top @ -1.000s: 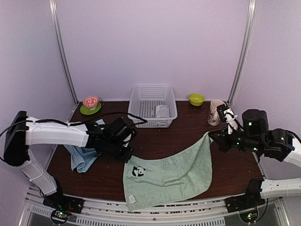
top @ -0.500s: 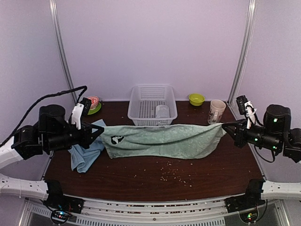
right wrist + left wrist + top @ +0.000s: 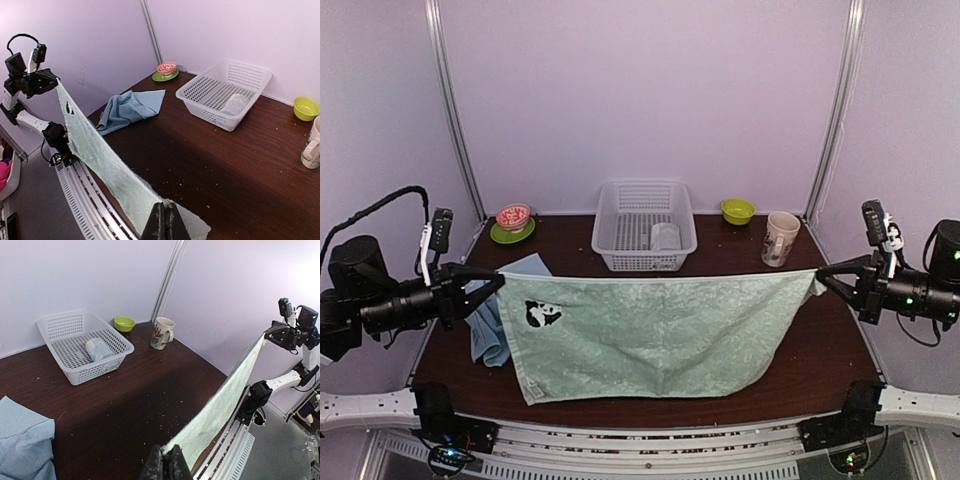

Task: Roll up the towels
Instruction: Flatten out the towel at the center of the board.

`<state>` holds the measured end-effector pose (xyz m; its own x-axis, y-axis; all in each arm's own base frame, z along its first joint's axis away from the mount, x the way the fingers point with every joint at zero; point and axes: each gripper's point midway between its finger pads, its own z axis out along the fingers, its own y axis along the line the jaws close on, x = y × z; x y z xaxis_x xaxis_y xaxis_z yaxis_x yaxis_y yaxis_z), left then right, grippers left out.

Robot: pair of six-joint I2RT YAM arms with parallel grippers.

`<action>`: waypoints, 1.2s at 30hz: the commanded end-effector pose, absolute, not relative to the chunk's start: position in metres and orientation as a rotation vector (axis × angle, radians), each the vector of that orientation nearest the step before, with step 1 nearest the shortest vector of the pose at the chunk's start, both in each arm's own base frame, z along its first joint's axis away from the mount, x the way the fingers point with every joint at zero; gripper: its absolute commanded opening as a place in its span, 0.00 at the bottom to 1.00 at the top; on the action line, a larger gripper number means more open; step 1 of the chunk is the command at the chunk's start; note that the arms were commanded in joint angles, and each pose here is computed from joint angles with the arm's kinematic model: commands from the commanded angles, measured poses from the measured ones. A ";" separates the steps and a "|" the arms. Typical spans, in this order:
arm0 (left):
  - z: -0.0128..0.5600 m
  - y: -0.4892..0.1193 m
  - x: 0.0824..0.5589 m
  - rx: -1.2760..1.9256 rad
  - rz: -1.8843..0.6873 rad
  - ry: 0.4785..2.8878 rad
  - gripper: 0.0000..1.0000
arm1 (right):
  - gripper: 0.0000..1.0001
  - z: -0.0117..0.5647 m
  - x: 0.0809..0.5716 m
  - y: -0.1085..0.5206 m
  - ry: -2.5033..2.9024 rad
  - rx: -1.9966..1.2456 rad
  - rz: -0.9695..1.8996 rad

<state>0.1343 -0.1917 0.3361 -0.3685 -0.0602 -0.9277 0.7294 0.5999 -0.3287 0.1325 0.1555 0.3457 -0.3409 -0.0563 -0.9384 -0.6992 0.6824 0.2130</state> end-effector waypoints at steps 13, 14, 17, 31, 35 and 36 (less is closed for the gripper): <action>0.253 -0.221 0.235 0.355 -0.627 1.954 0.00 | 0.00 0.246 0.229 0.175 2.100 -0.232 0.485; 0.241 -0.219 0.247 0.326 -0.615 1.977 0.00 | 0.00 0.235 0.240 0.170 2.119 -0.182 0.428; 0.224 -0.211 0.275 0.250 -0.557 1.997 0.00 | 0.00 0.209 0.266 0.157 2.151 -0.091 0.285; 0.179 -0.214 0.339 0.197 -0.405 2.082 0.00 | 0.00 0.171 0.330 0.153 2.214 -0.038 0.089; 0.187 -0.212 0.349 0.177 -0.387 2.052 0.00 | 0.00 0.176 0.346 0.152 2.201 -0.029 0.061; 0.191 -0.210 0.353 0.168 -0.382 2.041 0.00 | 0.00 0.179 0.350 0.151 2.193 -0.020 0.057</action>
